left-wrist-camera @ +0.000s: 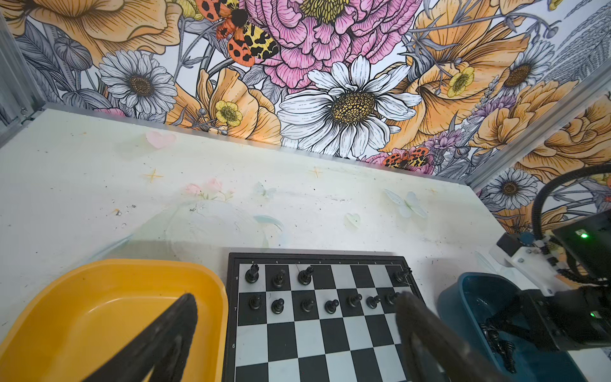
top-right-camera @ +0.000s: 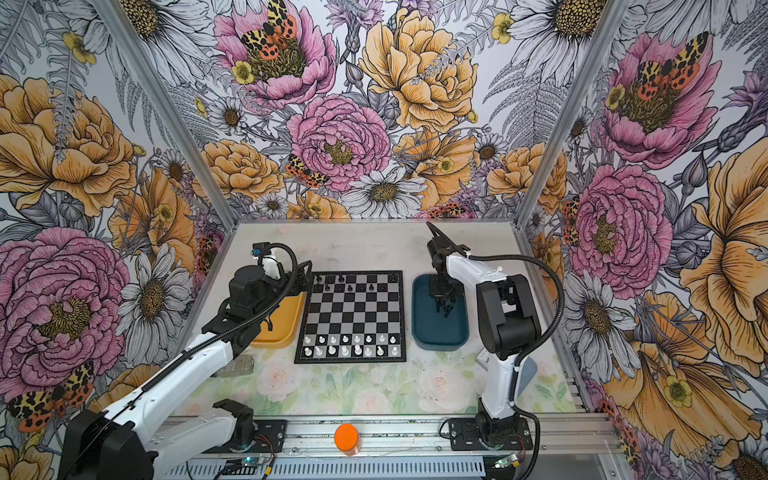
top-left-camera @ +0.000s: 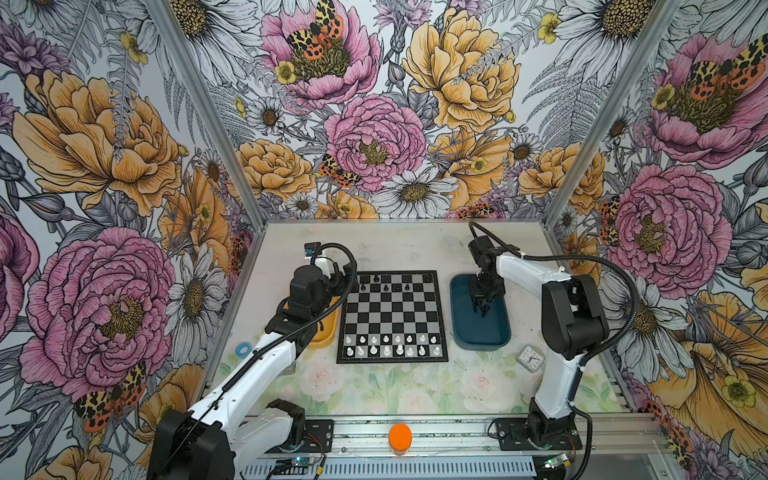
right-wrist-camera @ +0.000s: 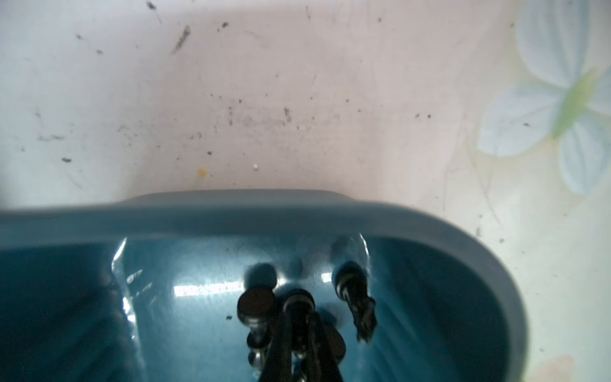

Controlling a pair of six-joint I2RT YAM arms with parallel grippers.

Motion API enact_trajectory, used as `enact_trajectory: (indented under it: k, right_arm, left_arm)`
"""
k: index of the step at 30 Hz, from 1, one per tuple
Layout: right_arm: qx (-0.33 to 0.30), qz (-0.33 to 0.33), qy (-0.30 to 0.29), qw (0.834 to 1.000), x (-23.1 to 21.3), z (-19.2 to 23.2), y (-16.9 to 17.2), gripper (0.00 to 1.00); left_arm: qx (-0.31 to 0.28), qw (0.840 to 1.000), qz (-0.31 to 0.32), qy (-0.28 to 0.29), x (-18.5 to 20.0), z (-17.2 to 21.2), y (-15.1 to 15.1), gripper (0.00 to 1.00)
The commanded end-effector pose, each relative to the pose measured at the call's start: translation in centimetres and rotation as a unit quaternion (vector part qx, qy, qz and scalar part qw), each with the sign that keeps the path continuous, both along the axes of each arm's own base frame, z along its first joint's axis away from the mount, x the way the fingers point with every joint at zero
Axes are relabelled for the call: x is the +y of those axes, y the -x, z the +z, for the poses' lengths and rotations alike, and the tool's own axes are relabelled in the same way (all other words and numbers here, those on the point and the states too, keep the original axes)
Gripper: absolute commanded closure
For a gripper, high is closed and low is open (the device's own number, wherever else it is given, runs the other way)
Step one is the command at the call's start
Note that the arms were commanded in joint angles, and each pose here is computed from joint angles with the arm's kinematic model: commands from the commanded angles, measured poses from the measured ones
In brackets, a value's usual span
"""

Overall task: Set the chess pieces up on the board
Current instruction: 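Close the right gripper on a black pawn in the teal tray, then carry the black pawn with the right gripper over the board's far rows, then lower the pawn beside the row of black pawns and open the right gripper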

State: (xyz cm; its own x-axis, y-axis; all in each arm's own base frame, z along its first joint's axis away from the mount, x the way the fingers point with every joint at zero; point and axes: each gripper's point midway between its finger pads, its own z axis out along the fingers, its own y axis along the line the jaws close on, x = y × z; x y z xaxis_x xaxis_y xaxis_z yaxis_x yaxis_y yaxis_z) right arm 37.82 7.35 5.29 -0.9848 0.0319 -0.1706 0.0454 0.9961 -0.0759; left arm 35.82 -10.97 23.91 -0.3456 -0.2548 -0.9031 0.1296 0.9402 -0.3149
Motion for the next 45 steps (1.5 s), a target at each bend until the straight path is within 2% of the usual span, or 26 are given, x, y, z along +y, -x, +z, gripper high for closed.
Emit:
enact_trajectory:
  k: [1,10,24,36,45]
  right_arm:
    - [-0.052,0.014,0.007,0.999,1.6,4.7,-0.9,1.0]
    - [-0.082,0.073,-0.049,0.993,8.6,8.2,-1.9,1.0]
    - [-0.047,0.122,-0.081,0.988,15.5,4.5,-3.4,1.0]
    - [-0.017,0.13,-0.084,0.988,16.6,1.9,-3.2,1.0]
    - [-0.018,0.129,-0.07,0.989,16.3,1.0,-4.1,1.0]
  left_arm:
    - [-0.011,1.0,-0.003,-0.005,-0.2,0.9,-0.1,0.05]
    - [-0.013,1.0,0.0,-0.008,0.2,0.7,0.2,0.05]
    - [-0.018,1.0,0.004,-0.004,0.6,0.8,0.5,0.04]
    - [-0.014,1.0,0.008,-0.005,1.0,0.5,0.5,0.04]
    - [-0.015,1.0,0.009,-0.004,1.1,0.6,0.5,0.04]
